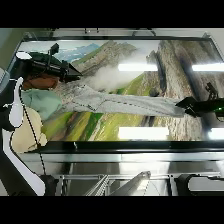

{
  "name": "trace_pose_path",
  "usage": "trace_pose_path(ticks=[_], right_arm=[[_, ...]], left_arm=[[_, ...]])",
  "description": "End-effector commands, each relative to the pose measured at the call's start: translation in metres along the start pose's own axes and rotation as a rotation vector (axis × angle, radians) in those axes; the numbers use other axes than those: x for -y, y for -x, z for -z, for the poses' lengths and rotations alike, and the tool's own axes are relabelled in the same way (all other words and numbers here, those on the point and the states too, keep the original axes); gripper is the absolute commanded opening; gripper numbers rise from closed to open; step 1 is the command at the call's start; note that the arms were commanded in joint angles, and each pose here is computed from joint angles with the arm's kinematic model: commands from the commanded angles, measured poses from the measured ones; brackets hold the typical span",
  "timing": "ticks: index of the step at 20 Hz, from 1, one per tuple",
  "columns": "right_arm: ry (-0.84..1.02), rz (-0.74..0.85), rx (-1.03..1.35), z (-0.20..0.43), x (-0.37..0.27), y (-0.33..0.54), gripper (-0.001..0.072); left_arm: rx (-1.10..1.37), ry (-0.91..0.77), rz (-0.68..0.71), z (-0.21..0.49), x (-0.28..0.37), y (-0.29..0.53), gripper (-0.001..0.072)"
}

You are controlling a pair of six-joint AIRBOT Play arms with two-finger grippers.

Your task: Fold the shirts.

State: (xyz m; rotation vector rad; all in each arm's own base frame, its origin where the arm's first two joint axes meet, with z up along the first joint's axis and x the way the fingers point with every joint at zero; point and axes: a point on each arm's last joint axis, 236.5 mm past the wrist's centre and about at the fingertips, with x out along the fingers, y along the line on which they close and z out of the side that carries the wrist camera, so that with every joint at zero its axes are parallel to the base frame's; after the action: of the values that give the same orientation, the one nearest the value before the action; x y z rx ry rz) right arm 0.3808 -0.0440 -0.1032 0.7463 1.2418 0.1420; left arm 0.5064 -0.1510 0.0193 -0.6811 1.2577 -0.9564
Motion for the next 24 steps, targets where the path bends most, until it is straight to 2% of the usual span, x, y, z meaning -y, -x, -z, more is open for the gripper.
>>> trace_pose_path(ticks=[1, 2, 3, 4, 5, 6, 8, 13, 15, 17, 20, 24], right_arm=[[-0.013, -0.028, -0.06, 0.012, -0.008, -0.022, 0.046], [-0.002, -0.029, -0.057, 0.011, -0.009, -0.021, 0.0114], [0.004, -0.03, -0.053, 0.008, -0.01, -0.019, 0.0015], [0.011, -0.038, -0.053, 0.005, -0.013, -0.015, 0.0014], [0.031, -0.051, -0.056, 0.002, -0.018, -0.01, 0.0014], [0.054, -0.065, -0.059, -0.002, -0.025, -0.004, 0.0013], [0.1, -0.1, -0.074, -0.008, -0.043, 0.012, 0.0014], [0.192, -0.197, -0.14, -0.004, -0.087, 0.049, 0.0013], [0.224, -0.276, -0.13, -0.003, -0.114, 0.067, 0.0013], [0.288, -0.421, -0.094, -0.002, -0.157, 0.092, 0.0013], [0.349, -0.625, 0.005, -0.002, -0.218, 0.138, 0.0013], [0.4, -0.68, 0.038, 0.008, -0.25, 0.158, 0.0013]], left_arm=[[-0.067, 0.028, 0.022, 0.017, 0.002, -0.021, 0.0347], [-0.084, 0.03, 0.027, 0.021, 0.005, -0.028, 0.0347], [-0.103, 0.027, 0.03, 0.025, 0.008, -0.038, 0.0345], [-0.116, 0.024, 0.031, 0.028, 0.011, -0.047, 0.027], [-0.13, 0.015, 0.031, 0.031, 0.015, -0.059, 0.012], [-0.141, 0.01, 0.028, 0.034, 0.018, -0.073, 0.0032], [-0.147, 0.001, 0.012, 0.039, 0.025, -0.11, -0.0001], [-0.153, 0.001, -0.128, 0.068, 0.021, -0.21, -0.0001], [-0.167, -0.011, -0.192, 0.082, 0.017, -0.235, -0.0001], [-0.173, 0.002, -0.249, 0.091, 0.014, -0.252, -0.0001], [-0.212, 0.064, -0.256, 0.11, 0.009, -0.273, -0.0001], [-0.204, 0.088, -0.156, 0.1, 0.038, -0.281, 0.0008]])
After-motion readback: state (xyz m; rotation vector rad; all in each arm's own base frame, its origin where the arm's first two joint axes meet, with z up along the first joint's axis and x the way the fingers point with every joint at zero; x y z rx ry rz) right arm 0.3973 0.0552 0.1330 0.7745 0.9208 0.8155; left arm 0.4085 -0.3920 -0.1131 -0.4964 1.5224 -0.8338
